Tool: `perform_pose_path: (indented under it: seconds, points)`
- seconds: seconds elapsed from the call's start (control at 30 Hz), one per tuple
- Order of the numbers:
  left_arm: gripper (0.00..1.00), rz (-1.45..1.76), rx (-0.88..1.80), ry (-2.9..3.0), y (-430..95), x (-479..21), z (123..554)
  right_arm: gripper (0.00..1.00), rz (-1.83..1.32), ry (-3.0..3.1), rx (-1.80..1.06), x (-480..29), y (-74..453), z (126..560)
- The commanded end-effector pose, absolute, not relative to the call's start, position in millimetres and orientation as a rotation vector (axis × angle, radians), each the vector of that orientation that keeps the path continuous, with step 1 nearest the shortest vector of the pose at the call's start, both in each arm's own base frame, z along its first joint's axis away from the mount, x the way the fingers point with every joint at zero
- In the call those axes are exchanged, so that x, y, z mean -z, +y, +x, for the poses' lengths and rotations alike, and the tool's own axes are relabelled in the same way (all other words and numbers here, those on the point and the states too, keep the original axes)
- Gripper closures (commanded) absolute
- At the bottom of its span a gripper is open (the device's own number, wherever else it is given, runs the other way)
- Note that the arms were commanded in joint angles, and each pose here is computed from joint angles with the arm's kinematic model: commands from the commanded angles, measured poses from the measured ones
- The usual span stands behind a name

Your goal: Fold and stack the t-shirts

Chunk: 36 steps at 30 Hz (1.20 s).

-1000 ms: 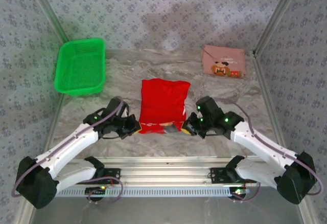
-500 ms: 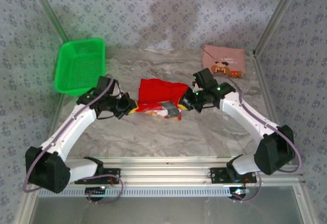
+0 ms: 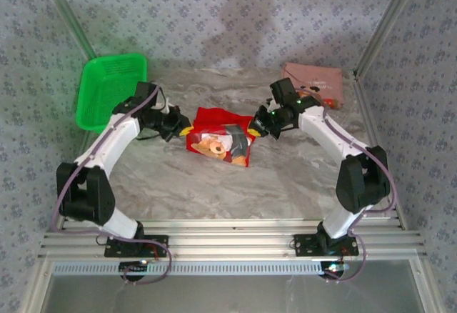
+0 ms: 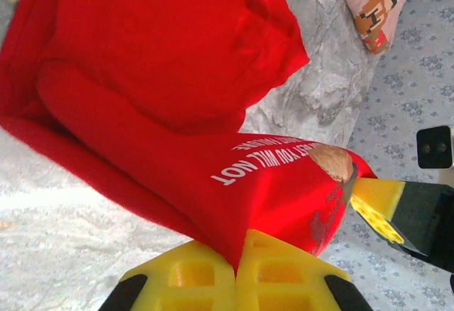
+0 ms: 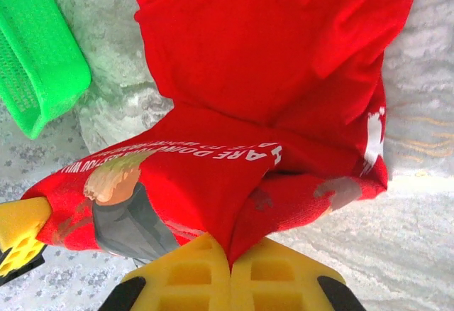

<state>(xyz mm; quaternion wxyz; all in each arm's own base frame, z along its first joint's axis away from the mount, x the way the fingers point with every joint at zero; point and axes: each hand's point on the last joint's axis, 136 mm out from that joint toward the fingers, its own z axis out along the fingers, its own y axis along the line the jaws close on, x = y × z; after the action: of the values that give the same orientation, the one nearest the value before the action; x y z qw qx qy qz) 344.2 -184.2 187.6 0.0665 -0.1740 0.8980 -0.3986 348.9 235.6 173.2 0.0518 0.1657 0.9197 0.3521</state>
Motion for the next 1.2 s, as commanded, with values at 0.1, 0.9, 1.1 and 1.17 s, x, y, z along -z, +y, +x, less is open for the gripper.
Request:
perform_pose_path:
  seconds: [0.1, 0.9, 1.1, 1.17]
  points:
    - [1.0, -0.46, 1.215, 2.708, -185, -185, 378, 1.0, 0.539, 2.816, -1.002, -160, 216, 377]
    - [0.38, -0.333, 1.229, 2.522, -183, -239, 504, 0.46, 0.546, 2.703, -0.875, -169, 152, 457]
    - [0.35, -0.384, 1.124, 2.496, -152, -229, 463, 0.39, 0.478, 2.75, -0.863, -163, 150, 382]
    - [0.35, -0.399, 1.144, 2.492, -152, -214, 451, 0.36, 0.489, 2.762, -0.875, -145, 154, 361]
